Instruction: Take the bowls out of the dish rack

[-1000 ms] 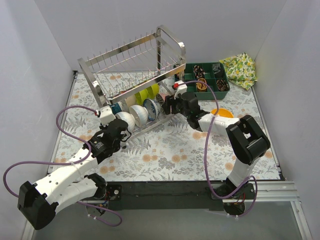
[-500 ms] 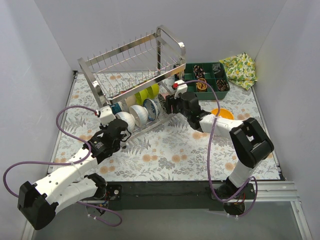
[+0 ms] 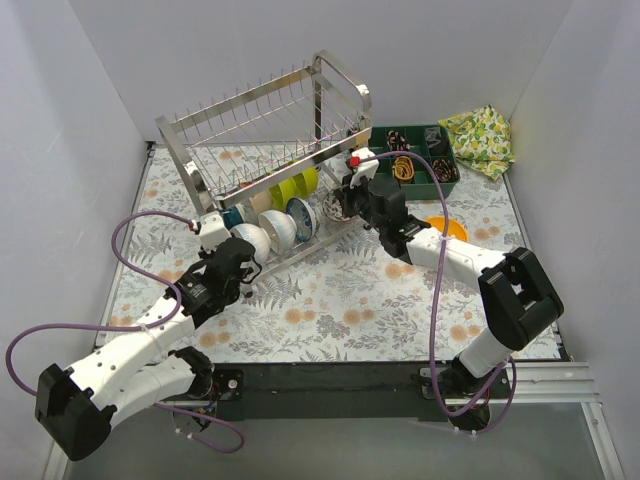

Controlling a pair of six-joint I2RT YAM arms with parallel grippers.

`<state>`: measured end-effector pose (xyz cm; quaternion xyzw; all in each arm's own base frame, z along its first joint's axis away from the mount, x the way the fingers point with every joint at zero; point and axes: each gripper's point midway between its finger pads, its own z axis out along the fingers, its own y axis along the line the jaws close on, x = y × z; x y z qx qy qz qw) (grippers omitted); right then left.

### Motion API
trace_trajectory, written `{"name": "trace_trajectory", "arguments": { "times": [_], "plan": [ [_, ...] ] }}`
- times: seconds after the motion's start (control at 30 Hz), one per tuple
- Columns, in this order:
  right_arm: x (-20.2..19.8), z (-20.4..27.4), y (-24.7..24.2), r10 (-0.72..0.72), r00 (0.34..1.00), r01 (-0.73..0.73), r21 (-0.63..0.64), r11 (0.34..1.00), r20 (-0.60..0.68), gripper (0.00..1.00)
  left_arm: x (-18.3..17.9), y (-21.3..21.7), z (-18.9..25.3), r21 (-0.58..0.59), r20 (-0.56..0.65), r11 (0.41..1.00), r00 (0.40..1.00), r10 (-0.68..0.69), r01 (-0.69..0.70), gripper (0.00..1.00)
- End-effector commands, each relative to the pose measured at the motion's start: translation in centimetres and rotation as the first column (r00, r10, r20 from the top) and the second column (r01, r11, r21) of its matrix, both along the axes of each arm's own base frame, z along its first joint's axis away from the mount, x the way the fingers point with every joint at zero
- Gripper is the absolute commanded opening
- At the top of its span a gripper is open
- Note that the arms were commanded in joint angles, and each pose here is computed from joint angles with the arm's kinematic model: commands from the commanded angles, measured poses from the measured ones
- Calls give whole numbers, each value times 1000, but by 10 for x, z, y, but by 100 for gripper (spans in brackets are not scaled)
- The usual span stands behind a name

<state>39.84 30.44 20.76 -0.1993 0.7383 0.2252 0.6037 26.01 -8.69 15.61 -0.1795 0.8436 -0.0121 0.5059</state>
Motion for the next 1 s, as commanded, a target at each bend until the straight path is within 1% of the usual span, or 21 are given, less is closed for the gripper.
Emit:
{"name": "trace_trajectory", "arguments": {
  "times": [0.0,0.07,0.1,0.13,0.27,0.37,0.5,0.57,0.67,0.83,0.97],
  "plan": [
    [6,18,-5,-60,998,60,20,998,23,1,-1,8,12,-17,45,999,998,33,-33,0],
    [8,12,-11,-95,996,95,7,995,3,2,-1,8,11,-19,44,999,999,32,-31,1],
    [7,7,-13,-107,994,107,4,994,-21,6,-1,7,12,-20,44,999,999,30,-29,2],
    [7,2,-17,-127,991,127,-2,992,-37,14,-1,7,11,-21,43,999,999,29,-28,2],
    [3,-14,-33,-215,971,216,-7,976,-108,25,-1,7,12,-22,44,999,999,27,-27,2],
    [1,-23,-43,-282,944,286,-4,958,-173,28,-1,6,10,-22,41,1000,999,23,-22,2],
    [-1,-32,-47,-335,909,351,21,936,-249,32,0,5,9,-20,35,1000,999,19,-18,2],
    [-1,-40,-51,-374,879,398,23,917,-294,33,0,4,10,-21,36,1000,999,19,-18,2],
    [-2,-45,-53,-398,855,437,46,898,-332,33,-1,4,11,-28,40,1000,999,15,-14,2],
    [2,-44,-58,-448,824,491,45,870,-346,33,-1,2,13,-43,46,999,999,6,-4,2],
    [1,-38,-62,-458,822,505,59,861,-339,34,-2,1,15,-50,53,999,999,2,0,2]
  ]
}}
